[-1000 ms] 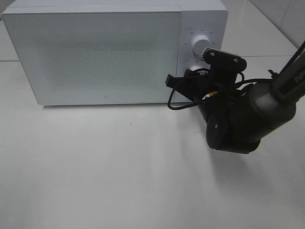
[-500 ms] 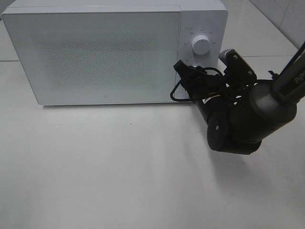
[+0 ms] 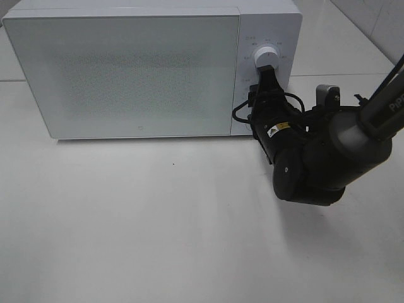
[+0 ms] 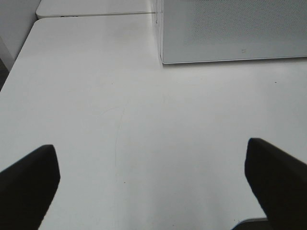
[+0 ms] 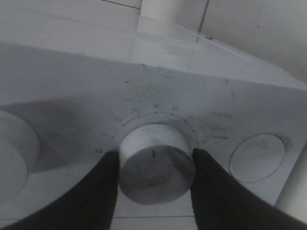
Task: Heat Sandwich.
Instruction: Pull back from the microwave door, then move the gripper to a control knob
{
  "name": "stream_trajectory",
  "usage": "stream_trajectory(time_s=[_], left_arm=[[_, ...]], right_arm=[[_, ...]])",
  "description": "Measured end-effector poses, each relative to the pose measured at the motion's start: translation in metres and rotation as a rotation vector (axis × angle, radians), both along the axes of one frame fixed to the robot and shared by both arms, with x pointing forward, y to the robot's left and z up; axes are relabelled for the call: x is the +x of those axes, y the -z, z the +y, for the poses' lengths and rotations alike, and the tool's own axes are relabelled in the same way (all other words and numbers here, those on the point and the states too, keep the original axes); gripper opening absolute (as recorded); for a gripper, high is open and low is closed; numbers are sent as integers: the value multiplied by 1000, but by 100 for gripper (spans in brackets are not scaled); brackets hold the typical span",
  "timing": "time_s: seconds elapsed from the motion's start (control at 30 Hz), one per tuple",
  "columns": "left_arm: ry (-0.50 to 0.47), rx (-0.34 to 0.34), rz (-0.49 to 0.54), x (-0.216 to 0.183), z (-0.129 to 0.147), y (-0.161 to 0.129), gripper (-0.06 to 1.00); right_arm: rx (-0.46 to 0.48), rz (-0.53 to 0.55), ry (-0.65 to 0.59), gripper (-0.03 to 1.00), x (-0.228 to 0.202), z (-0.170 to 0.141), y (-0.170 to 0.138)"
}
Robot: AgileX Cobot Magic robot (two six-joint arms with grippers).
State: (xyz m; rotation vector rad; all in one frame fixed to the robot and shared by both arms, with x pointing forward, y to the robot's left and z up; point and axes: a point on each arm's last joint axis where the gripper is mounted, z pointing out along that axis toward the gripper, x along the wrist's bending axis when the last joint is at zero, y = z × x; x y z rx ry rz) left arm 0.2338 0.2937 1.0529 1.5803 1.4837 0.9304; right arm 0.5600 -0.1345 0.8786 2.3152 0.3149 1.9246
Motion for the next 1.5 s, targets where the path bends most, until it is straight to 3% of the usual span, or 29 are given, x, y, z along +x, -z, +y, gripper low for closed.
stream_trajectory(time_s=[0.3,0.53,1.5], left_arm=[[0,0,0,0,0,0,99],[0,0,0,0,0,0,99],[0,0,-1,0,0,0,99]], right_arm=[[248,7,64,43,0,0,0],[346,9,88,43,0,0,-1],[319,8,91,47,0,-1,-1]])
